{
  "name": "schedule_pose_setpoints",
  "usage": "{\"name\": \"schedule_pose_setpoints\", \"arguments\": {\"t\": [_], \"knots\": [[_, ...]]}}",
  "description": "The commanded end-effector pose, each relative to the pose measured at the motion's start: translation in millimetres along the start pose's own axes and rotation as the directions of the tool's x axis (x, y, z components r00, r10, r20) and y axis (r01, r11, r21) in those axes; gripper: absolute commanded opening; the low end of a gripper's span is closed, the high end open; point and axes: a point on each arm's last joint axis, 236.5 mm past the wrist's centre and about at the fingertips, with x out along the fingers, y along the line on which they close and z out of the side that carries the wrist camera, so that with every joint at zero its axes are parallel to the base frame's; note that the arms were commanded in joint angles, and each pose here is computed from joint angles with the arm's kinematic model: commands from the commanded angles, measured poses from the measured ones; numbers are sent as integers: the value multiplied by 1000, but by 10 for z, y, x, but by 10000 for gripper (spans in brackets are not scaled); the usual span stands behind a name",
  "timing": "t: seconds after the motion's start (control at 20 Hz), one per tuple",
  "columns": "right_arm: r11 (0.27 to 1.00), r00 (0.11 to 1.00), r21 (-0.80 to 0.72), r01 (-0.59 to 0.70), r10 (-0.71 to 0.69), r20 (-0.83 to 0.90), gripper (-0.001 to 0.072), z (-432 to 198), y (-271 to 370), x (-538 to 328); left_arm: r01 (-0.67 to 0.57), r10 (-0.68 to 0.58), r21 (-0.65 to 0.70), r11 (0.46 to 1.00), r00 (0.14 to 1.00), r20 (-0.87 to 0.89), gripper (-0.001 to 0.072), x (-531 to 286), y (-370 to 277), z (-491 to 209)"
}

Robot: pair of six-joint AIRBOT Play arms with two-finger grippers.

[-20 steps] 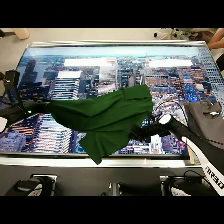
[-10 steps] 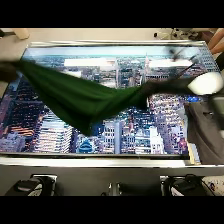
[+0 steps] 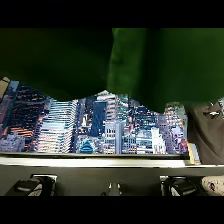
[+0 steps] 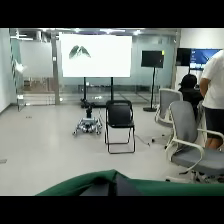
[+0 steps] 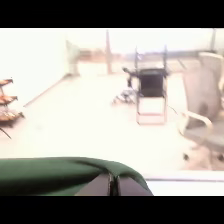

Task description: Fold the shirts.

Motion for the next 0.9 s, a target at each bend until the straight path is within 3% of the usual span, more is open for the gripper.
{"name": "schedule_pose_setpoints", "arguments": {"t": [0.0,0.1,0.25,0.5,0.7,0.75,0.8,0.85], "knots": [[995,971,-46,86,-94,-218,19,-533,-189,269,-31,32,9,999,994,-106,22,235,92,-281],[987,879,-98,127,-158,-451,20,-1220,-286,668,-73,82,41,996,958,-274,22,634,246,-827],[979,652,-153,137,-206,-730,20,-2532,-306,1426,-90,112,67,994,814,-570,22,1313,404,-2069],[982,523,-59,180,-146,-840,21,-4231,-94,2555,-94,59,16,995,471,-880,23,1908,436,-4319],[962,387,97,255,-10,-922,21,-5064,232,2602,-183,-119,-167,969,249,-961,25,1862,83,-5455],[955,379,146,260,38,-925,21,-5158,345,2622,-196,-176,-221,955,225,-958,54,1851,-42,-5576],[945,369,190,265,83,-926,21,-5212,450,2622,-204,-209,-254,945,218,-953,186,1853,-113,-5614],[942,369,205,265,98,-924,39,-5205,485,2623,-209,-212,-257,943,217,-953,467,1848,-87,-5593]]}}
